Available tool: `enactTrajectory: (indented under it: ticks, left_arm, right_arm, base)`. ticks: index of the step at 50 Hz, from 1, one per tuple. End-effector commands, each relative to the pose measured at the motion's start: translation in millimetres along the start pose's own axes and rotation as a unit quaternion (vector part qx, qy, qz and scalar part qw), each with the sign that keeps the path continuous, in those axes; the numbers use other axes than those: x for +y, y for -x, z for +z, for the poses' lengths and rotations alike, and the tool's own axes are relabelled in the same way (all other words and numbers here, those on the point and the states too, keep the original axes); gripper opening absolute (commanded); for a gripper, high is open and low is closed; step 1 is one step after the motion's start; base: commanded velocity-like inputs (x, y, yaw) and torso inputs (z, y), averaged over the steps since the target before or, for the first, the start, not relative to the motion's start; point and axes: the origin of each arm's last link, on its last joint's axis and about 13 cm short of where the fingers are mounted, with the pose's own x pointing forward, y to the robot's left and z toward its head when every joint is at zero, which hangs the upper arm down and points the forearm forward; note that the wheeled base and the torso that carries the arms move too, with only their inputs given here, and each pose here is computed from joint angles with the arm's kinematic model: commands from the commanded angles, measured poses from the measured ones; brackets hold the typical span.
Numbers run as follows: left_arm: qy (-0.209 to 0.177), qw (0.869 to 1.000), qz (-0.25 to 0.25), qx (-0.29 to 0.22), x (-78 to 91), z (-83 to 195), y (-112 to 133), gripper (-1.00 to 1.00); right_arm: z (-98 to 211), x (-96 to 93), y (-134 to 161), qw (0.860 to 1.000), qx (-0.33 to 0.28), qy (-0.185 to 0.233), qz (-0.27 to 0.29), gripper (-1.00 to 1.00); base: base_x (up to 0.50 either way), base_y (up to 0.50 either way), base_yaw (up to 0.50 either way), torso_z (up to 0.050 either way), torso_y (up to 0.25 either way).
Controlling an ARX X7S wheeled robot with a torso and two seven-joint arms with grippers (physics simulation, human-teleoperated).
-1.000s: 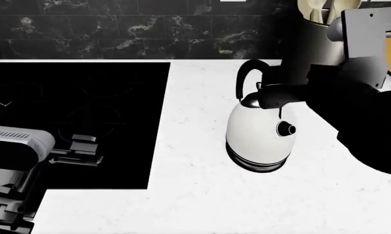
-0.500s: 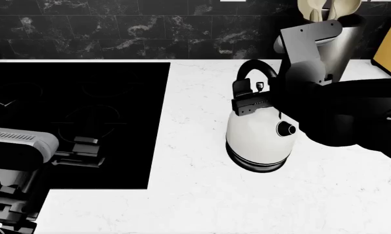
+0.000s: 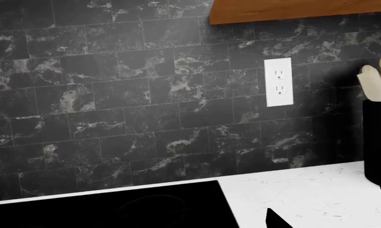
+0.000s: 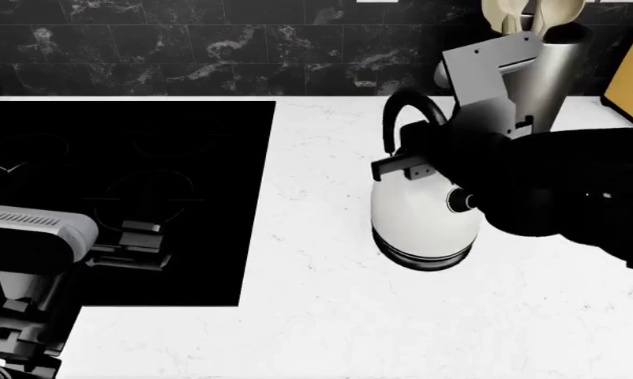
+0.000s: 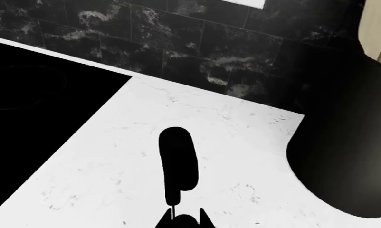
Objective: Pick the kettle from the counter and place it on a stove burner. Then turn the burner on.
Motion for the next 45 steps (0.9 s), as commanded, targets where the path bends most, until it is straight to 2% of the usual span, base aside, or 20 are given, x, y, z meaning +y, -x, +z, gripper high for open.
enactTrajectory:
  ticks: [1,10,18,23,25,26,45]
  left_arm:
    - [-0.002,1.0,0.0,-0.003,-0.3,1.9,-0.3,1.0]
    - [-0.002,1.0,0.005,-0.007,1.8,4.1,-0.1,1.0]
    - [-0.006,1.0,0.012,-0.01,3.9,7.0,-2.0,1.0]
    - [-0.008,1.0,0.02,-0.012,6.8,7.3,-4.6,1.0]
    - [-0.007,1.0,0.026,-0.011,8.9,6.5,-6.1,1.0]
    - [-0.006,1.0,0.026,-0.011,9.1,6.7,-6.0,1.0]
    - [-0.013,0.999,0.028,-0.017,9.0,10.1,-6.4,1.0]
  right_arm:
    - [13.3,-4.1,1.4,0.998,-0.055,-0.001,-0.029,-1.0]
    - [22.8,-5.7,-6.2,0.994,-0.087,-0.023,-0.062,-1.0]
    - [26.5,-4.1,-4.3,0.992,-0.099,-0.043,-0.06,-1.0]
    - [27.7,-2.4,-6.2,0.992,-0.102,-0.039,-0.057,-1.0]
    - [27.3,-1.5,-6.3,0.993,-0.11,-0.016,-0.044,-1.0]
    - [27.2,-1.5,-6.5,0.993,-0.107,-0.023,-0.048,-1.0]
    - [26.5,0.6,-9.9,0.993,-0.108,-0.016,-0.035,-1.0]
  base:
    - [0.0,0.0,0.0,0.0,0.01]
    - [0.0,0.0,0.0,0.0,0.0]
    - [0.0,0.0,0.0,0.0,0.001]
    - [0.0,0.0,0.0,0.0,0.0]
    - [0.0,0.0,0.0,0.0,0.0]
    - [0.0,0.0,0.0,0.0,0.0]
    - [0.0,0.47,0.0,0.0,0.001]
